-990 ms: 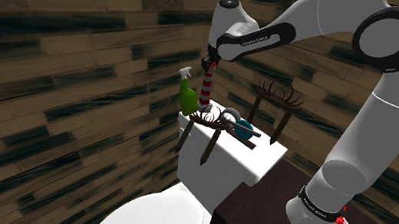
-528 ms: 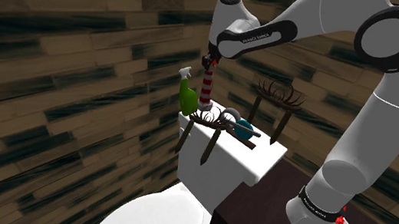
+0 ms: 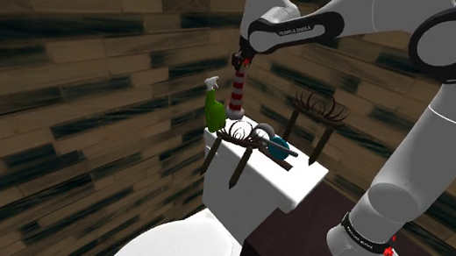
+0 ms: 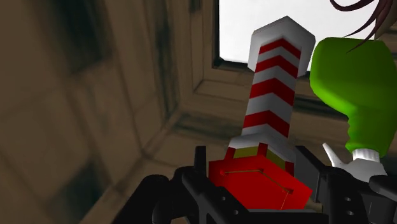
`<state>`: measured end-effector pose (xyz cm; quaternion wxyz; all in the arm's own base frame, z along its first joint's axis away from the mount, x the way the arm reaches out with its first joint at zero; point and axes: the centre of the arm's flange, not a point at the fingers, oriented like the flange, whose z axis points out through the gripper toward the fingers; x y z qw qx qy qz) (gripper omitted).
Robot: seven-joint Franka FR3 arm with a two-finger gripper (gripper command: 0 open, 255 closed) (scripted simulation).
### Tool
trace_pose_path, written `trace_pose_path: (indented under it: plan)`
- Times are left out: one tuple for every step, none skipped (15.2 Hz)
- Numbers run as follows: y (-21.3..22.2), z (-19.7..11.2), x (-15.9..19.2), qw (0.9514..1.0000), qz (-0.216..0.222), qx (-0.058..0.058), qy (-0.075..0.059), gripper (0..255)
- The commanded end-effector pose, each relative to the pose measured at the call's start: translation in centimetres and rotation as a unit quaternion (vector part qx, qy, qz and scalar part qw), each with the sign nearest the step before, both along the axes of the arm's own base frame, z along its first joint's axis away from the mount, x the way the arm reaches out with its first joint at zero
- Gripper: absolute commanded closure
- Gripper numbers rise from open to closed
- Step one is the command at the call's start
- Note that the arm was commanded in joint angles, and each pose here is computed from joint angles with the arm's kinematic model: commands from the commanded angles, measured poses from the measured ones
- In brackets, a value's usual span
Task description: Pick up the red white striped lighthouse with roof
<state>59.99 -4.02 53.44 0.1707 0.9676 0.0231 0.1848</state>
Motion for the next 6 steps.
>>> trace_pose_path:
  plan:
    - [0.0, 1.3, -0.1, 1.0, 0.0, 0.0, 0.0, 255]
    - [0.0, 1.8, -0.1, 1.0, 0.0, 0.0, 0.0, 255]
    - [0.0, 2.3, -0.1, 1.0, 0.0, 0.0, 0.0, 255]
    - [0.0, 2.8, -0.1, 1.0, 0.0, 0.0, 0.0, 255]
    - [0.1, 2.9, -0.1, 1.0, 0.0, 0.0, 0.0, 255]
    - [0.1, 2.9, -0.1, 1.0, 0.0, 0.0, 0.0, 255]
